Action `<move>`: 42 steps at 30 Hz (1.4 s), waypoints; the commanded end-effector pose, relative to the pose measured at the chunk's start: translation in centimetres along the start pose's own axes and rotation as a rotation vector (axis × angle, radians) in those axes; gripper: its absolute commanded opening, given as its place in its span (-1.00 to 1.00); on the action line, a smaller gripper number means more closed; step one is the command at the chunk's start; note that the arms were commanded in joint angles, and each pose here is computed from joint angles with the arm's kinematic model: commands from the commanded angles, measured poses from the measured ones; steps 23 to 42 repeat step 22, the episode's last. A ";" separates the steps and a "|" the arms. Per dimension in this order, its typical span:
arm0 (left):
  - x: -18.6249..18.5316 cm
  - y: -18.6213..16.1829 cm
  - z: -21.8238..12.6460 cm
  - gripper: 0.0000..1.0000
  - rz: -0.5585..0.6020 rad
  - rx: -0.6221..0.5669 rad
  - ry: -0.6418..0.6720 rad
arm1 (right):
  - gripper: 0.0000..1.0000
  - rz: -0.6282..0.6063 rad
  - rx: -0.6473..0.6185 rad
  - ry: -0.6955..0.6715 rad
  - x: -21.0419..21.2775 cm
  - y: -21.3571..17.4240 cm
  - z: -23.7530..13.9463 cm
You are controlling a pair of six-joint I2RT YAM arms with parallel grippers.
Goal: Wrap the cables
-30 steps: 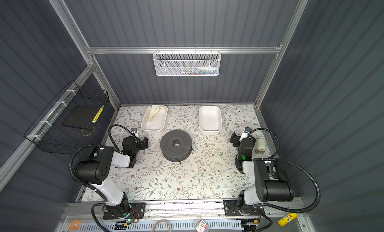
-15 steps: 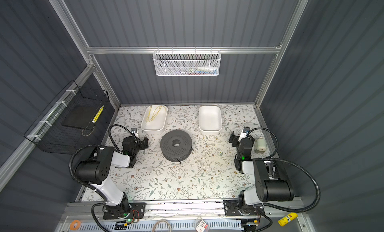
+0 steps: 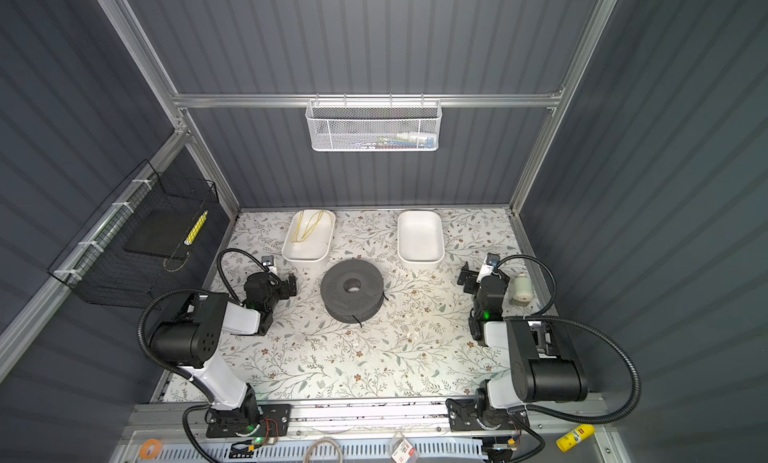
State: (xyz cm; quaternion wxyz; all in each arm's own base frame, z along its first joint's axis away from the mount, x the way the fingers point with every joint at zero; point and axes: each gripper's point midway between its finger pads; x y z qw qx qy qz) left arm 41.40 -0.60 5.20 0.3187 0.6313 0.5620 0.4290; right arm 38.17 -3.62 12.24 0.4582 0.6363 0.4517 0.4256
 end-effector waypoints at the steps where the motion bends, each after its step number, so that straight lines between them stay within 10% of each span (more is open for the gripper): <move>1: 0.3 1.2 -0.2 0.99 -0.014 -0.037 0.011 | 0.98 -0.011 -0.008 -0.013 -0.2 0.0 -0.2; 42: 0.2 1.3 -0.2 0.99 -0.014 -0.037 0.010 | 0.98 -0.014 -0.006 -0.010 -0.1 0.0 -0.2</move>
Point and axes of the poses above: each gripper's point midway between its finger pads, its own z axis out along the fingers, its own x axis along the line the jaws close on, y = z × x, and after that the axes turned 6 degrees about z, right-handed
